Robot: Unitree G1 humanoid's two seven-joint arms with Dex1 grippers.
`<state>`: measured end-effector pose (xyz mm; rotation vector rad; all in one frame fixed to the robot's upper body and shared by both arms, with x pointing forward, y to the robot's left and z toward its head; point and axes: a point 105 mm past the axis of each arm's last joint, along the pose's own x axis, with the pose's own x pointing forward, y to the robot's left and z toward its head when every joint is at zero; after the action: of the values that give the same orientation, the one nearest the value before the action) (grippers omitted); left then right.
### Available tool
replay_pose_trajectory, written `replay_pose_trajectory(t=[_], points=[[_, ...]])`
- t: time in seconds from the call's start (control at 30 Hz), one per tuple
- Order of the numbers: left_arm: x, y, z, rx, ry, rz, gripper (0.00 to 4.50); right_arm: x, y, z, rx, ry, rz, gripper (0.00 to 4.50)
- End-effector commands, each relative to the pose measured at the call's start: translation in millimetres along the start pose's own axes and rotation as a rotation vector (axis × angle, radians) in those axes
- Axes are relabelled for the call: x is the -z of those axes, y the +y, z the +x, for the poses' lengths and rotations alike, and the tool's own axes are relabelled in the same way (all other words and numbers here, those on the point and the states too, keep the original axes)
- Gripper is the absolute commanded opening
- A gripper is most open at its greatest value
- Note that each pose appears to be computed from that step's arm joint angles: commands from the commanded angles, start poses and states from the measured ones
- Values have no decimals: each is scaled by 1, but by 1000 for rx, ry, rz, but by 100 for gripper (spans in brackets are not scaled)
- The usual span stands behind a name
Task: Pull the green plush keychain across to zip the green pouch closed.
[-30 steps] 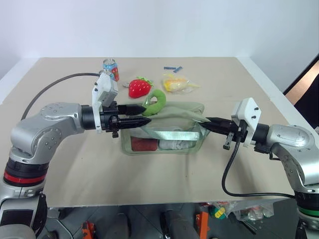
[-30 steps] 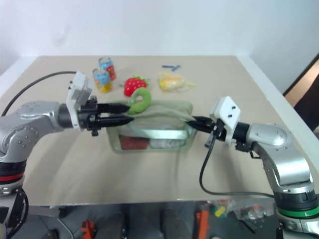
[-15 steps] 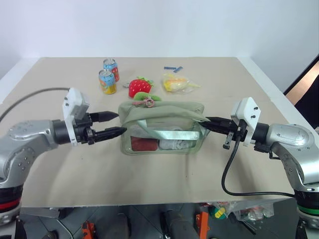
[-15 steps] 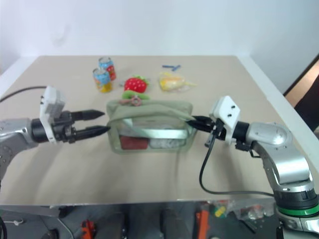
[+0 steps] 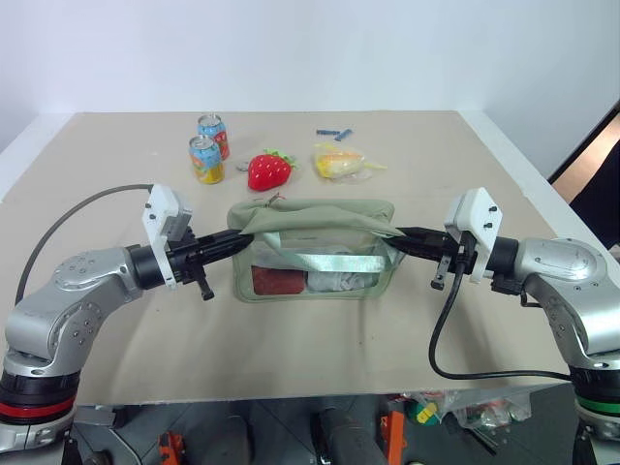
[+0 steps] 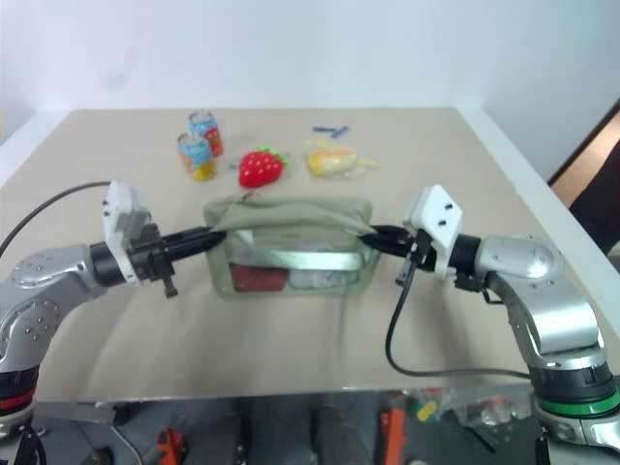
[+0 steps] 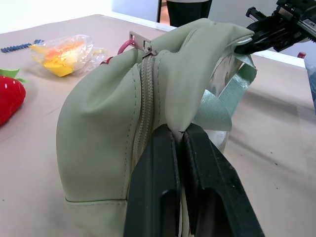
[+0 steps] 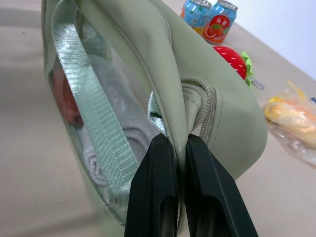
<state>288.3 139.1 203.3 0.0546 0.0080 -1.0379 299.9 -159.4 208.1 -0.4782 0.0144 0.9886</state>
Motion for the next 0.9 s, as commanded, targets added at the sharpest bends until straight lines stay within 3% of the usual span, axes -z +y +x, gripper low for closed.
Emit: replay_pose_trajectory(t=[0.03, 0.2, 0.3, 0.4, 0.53, 0.7, 0.9], points=[[2, -3, -1, 18, 15, 22, 0, -4, 5, -5, -55, 4, 50, 143], [3, -7, 2, 39, 18, 15, 0, -7, 2, -23, -115, 84, 36, 310], [3, -8, 2, 49, 21, 7, 0, -30, -31, -41, -61, 74, 67, 405], [3, -11, 2, 66, 20, -2, 0, -62, -69, -42, 24, -17, 5, 405], [1, -22, 4, 110, 11, -32, 0, -97, -98, 22, 89, -157, -140, 405], [1, -31, 6, 134, 16, -39, 0, -90, -82, 86, -18, -193, -178, 405], [0, -29, 6, 108, 15, -29, 0, -69, -45, 105, -276, -150, -199, 405]])
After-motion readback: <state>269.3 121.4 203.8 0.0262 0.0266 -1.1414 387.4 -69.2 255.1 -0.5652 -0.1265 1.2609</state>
